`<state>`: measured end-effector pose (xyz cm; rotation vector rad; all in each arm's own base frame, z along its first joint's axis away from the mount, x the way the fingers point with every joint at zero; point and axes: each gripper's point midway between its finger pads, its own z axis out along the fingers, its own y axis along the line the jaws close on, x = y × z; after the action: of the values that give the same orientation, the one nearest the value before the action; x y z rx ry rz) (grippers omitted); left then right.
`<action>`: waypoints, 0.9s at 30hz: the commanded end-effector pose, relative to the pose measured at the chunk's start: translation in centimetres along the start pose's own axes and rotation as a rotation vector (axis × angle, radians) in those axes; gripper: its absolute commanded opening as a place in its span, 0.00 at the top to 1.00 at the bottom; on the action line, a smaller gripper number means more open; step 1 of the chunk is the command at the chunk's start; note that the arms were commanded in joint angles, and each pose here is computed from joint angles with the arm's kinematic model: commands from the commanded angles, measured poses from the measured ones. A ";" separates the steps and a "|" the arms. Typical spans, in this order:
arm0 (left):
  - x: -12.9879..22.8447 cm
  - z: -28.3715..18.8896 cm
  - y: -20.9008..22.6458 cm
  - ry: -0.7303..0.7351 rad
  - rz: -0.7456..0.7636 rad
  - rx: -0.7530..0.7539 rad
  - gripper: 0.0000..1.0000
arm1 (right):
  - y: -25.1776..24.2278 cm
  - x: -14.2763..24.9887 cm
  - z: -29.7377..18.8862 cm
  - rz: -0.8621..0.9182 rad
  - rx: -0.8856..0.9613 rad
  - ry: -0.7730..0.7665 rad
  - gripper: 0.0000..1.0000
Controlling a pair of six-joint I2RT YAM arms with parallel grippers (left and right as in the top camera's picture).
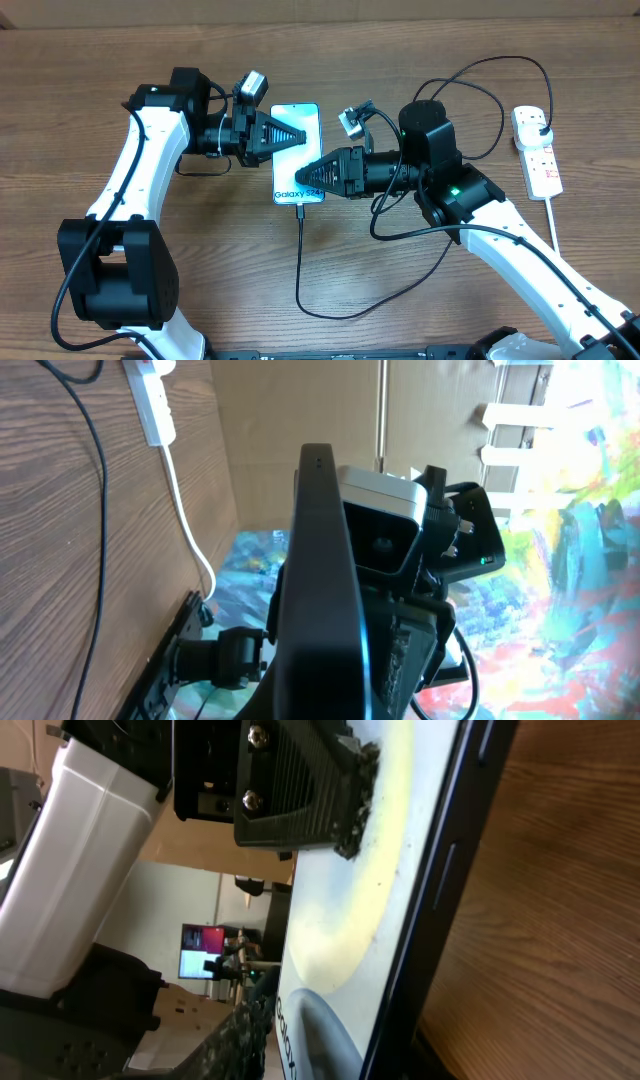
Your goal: Plug charger to phone and switch on socket
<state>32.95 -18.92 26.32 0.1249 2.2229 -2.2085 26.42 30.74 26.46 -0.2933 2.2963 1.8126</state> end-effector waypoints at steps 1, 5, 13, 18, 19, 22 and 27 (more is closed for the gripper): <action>0.3 0.1 -0.8 0.003 0.049 -0.002 0.96 | 1.5 -0.5 -0.1 0.000 -0.033 -0.005 0.69; 0.3 0.1 -0.5 0.005 0.060 -0.018 0.94 | 1.5 -0.5 -0.1 -0.001 -0.032 -0.006 0.74; 0.3 0.0 1.1 0.013 0.072 -0.109 0.22 | 1.4 -0.6 -0.2 -0.007 -0.029 -0.010 0.94; 0.1 -0.4 2.8 0.018 0.086 -0.206 0.04 | -0.8 -0.5 -0.2 0.003 0.065 -0.033 0.96; 0.0 -0.5 3.0 0.016 0.090 -0.222 0.02 | -1.5 -0.4 -0.3 0.011 0.097 -0.038 0.96; -0.5 -1.1 4.0 0.002 0.091 -0.284 0.00 | -4.4 0.2 -0.7 0.037 0.223 -0.049 0.96; -1.4 -2.6 6.6 -0.028 0.079 -0.441 0.00 | -7.8 0.9 -1.7 0.043 0.395 -0.060 0.96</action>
<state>34.45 -17.69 21.17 0.2089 2.4690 -1.7999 26.18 27.98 19.08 -0.0470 2.6284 1.4744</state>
